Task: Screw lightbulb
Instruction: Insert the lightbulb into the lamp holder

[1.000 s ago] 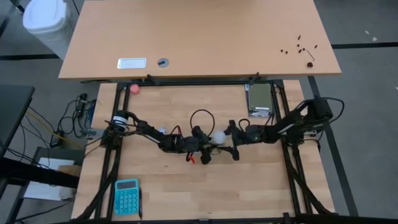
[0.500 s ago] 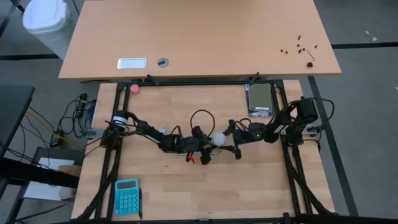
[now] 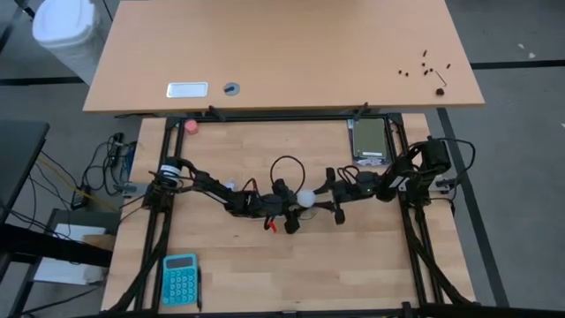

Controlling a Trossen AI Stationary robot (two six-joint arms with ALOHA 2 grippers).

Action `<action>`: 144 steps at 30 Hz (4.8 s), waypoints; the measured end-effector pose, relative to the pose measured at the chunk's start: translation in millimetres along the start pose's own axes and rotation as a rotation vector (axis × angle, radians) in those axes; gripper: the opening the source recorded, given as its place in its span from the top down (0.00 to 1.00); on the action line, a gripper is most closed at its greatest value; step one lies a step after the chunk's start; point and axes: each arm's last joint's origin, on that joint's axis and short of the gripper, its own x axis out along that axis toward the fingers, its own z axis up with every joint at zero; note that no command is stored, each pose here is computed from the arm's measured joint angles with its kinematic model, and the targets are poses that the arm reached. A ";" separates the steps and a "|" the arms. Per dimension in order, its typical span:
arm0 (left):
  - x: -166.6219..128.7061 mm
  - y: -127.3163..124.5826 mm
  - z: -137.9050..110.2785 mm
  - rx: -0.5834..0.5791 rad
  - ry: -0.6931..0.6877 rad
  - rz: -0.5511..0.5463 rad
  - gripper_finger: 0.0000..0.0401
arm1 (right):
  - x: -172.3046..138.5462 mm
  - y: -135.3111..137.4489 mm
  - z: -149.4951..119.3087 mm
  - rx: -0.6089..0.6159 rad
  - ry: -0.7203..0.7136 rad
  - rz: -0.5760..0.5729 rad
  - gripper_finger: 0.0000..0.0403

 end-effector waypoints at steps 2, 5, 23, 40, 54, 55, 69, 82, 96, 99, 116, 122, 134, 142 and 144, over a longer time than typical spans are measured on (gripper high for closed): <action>0.0 -0.1 0.0 0.000 0.000 0.000 0.51 | 3.4 -0.5 2.4 0.009 -0.013 -0.002 0.56; 0.0 0.0 -0.3 -0.001 0.001 0.000 0.51 | 8.5 -1.6 1.6 0.015 0.014 -0.012 0.56; -0.2 -0.5 -1.0 0.003 0.007 0.000 0.51 | -4.8 -1.0 -9.2 0.093 0.080 -0.056 0.49; -0.2 -0.5 -1.1 0.005 0.009 0.000 0.51 | 12.1 -8.8 -3.1 0.149 0.080 -0.030 0.23; -0.2 -0.5 -1.1 0.007 0.008 0.000 0.51 | 16.7 -29.0 5.3 0.188 0.012 0.091 0.23; -0.2 -0.4 -1.1 0.007 0.008 0.000 0.51 | 19.3 -30.0 5.3 0.186 0.011 0.111 0.23; -0.2 -2.0 -1.2 0.031 0.019 -0.052 0.51 | 27.2 -49.3 4.5 0.129 -0.009 0.353 0.24; -0.2 -2.2 -0.9 0.026 0.017 -0.058 0.51 | 27.4 -47.9 4.1 0.023 -0.025 0.363 0.28; -0.2 -2.1 -1.0 0.024 0.018 -0.057 0.51 | 35.2 -39.8 7.3 0.041 -0.028 0.355 0.43; -0.2 -2.1 -1.0 0.024 0.018 -0.056 0.51 | 35.4 -40.2 6.5 0.042 -0.020 0.337 0.43; -0.2 -1.7 -1.4 0.006 0.020 -0.044 0.51 | 35.3 -41.6 0.8 0.017 0.029 0.307 0.43; -0.2 -1.7 -1.3 0.006 0.019 -0.044 0.51 | 35.3 -41.6 1.2 0.049 0.031 0.306 0.43; -0.2 -1.7 -1.3 0.001 0.020 -0.044 0.51 | 32.5 -36.6 11.9 0.065 0.119 0.238 0.43; 0.1 -1.0 -0.9 -0.017 0.018 -0.043 0.51 | 31.4 -26.0 18.3 -0.004 0.163 0.204 0.43; 0.7 0.7 -0.2 -0.032 0.015 -0.040 0.51 | 31.4 -25.9 18.9 -0.002 0.160 0.203 0.43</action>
